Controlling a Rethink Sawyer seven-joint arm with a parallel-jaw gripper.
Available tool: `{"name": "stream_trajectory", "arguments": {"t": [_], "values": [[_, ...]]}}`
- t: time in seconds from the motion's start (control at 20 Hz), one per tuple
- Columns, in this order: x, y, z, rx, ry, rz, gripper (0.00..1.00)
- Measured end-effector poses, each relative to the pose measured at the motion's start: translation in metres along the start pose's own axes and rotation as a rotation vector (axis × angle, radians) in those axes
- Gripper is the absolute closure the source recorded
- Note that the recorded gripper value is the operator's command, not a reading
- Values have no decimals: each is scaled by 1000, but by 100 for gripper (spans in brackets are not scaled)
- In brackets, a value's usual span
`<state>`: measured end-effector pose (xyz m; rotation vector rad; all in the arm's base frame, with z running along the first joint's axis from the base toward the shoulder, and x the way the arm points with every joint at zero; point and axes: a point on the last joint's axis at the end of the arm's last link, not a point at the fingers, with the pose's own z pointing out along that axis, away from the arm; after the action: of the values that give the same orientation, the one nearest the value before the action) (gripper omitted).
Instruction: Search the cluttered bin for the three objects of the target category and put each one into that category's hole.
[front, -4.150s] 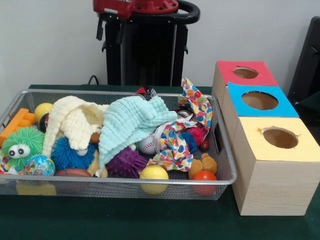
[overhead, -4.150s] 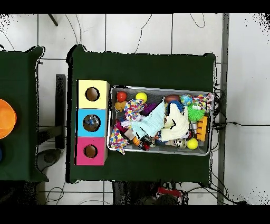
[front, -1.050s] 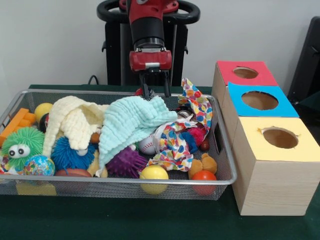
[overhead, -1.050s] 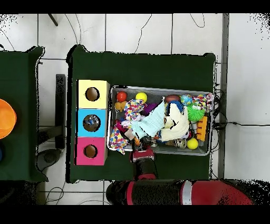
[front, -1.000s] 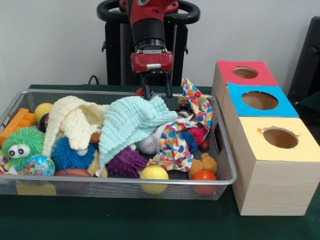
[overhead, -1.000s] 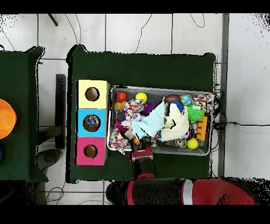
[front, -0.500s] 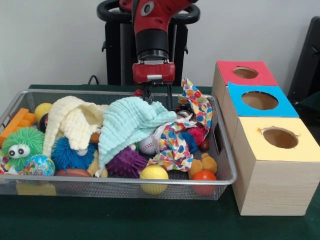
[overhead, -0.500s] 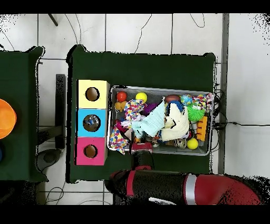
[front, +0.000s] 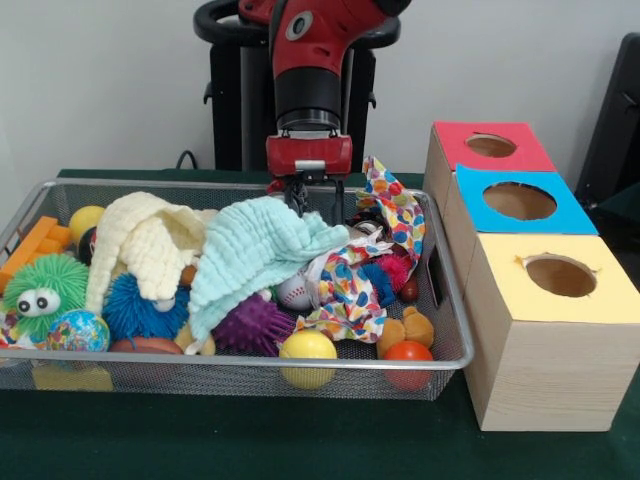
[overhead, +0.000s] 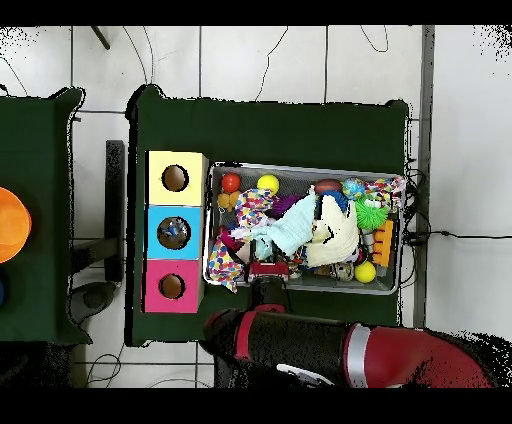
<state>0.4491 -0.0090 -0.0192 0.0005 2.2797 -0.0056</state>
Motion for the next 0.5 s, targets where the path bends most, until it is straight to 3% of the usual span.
{"name": "stream_trajectory", "arguments": {"t": [0.45,0.5], "values": [[-4,1,8,20,1,4,0],[-5,3,10,20,3,2,100]]}}
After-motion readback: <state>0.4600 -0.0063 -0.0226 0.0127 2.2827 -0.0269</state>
